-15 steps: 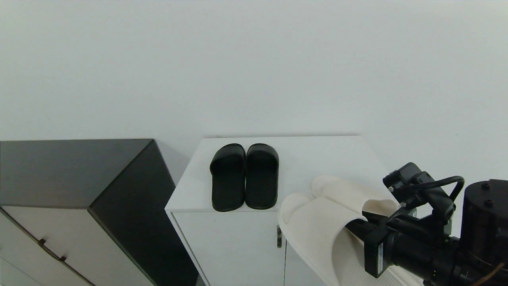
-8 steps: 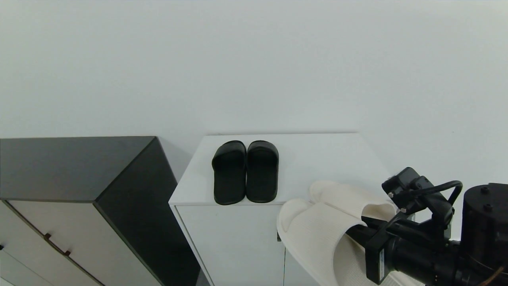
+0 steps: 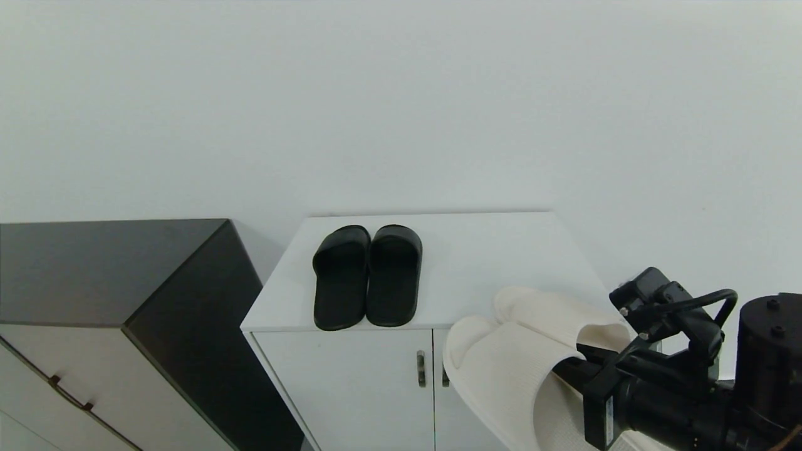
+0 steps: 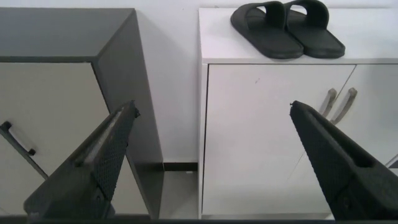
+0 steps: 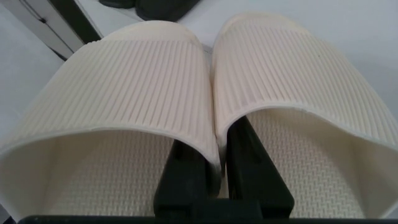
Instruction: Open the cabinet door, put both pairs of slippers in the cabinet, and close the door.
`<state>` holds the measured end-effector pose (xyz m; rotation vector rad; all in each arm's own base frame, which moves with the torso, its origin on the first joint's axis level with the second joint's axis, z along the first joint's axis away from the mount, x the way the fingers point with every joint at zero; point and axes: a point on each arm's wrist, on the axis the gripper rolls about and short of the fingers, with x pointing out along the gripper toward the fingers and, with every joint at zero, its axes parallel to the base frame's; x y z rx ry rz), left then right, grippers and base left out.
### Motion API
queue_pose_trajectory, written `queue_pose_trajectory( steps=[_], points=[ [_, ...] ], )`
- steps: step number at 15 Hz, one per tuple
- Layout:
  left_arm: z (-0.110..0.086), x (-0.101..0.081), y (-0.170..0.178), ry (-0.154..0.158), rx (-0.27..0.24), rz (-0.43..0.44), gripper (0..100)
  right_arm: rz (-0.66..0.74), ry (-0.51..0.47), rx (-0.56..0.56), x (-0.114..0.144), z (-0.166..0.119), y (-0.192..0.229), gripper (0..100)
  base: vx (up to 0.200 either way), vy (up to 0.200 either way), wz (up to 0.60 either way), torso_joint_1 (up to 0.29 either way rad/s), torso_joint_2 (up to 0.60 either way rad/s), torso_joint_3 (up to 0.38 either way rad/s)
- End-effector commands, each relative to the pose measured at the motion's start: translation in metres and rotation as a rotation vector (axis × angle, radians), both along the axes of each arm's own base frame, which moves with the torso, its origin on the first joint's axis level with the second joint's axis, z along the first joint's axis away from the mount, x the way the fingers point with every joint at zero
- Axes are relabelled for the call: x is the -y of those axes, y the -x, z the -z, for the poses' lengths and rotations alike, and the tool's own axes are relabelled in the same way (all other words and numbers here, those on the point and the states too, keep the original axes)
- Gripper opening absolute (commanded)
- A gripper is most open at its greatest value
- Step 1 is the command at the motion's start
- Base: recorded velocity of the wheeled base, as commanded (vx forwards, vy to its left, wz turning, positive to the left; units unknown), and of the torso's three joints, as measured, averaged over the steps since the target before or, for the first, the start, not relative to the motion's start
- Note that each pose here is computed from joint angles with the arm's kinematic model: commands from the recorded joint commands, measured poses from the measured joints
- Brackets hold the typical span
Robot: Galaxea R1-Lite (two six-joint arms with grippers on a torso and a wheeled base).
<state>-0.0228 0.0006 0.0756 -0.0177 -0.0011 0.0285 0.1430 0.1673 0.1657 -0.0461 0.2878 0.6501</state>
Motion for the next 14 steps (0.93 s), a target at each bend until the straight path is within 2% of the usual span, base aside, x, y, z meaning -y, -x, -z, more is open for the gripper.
queue_pose_trajectory(
  steps=[1,14],
  points=[
    [-0.0001,0.0,0.0,0.001,0.001,-0.001,100,-0.003,0.005,-0.003,-0.0004,0.0009,0.0001,0,0.0,0.0,0.0,0.0,0.0,0.0],
    [-0.0001,0.0,0.0,0.001,0.001,-0.001,100,-0.032,0.004,-0.014,0.0044,0.0036,0.005,0,0.0,0.0,0.0,0.0,0.0,0.0]
  ],
)
